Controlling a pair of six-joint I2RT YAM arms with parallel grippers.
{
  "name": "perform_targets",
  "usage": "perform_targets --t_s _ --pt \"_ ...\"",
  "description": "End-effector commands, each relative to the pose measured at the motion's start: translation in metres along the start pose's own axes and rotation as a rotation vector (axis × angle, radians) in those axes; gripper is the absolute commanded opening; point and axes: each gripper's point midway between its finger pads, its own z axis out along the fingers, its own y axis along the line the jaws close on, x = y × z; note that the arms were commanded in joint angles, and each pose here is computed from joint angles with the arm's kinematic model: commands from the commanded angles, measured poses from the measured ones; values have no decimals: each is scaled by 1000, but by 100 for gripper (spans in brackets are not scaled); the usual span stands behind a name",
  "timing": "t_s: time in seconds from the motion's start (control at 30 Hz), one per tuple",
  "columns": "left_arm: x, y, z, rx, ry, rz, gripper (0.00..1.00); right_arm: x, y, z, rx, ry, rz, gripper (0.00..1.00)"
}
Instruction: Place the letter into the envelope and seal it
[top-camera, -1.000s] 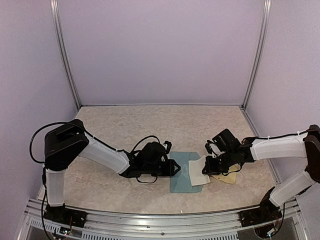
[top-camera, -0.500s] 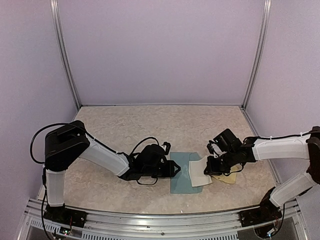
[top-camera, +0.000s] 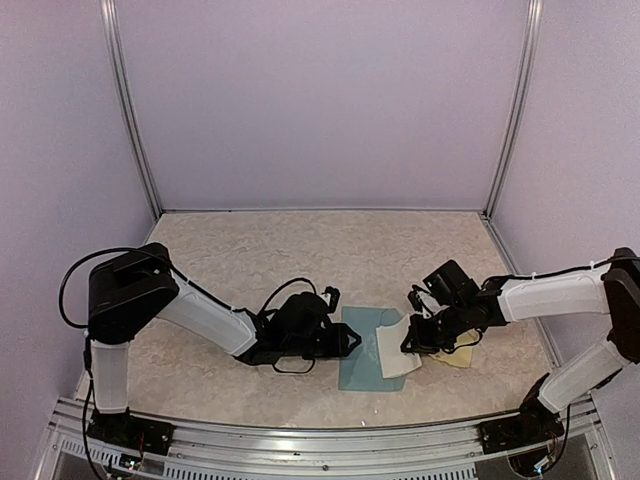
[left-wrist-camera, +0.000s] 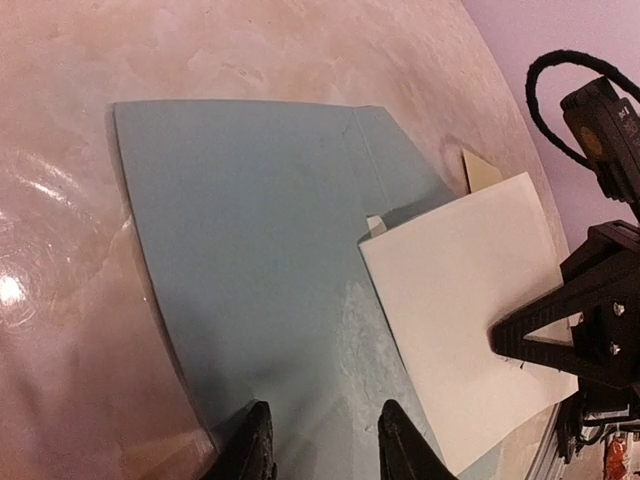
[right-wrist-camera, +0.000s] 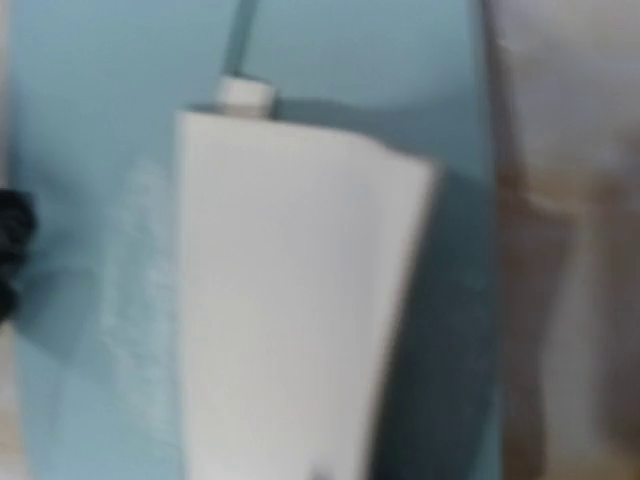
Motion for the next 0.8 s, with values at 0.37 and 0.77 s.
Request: perform_targets --t_s 0.37,0.77 --pt "30 21 -10 -70 87 -18 34 -10 20 3 -134 -51 9 0" --pt "30 29 -20 -103 58 -43 34 -12 -2 -21 -13 -127 71 0"
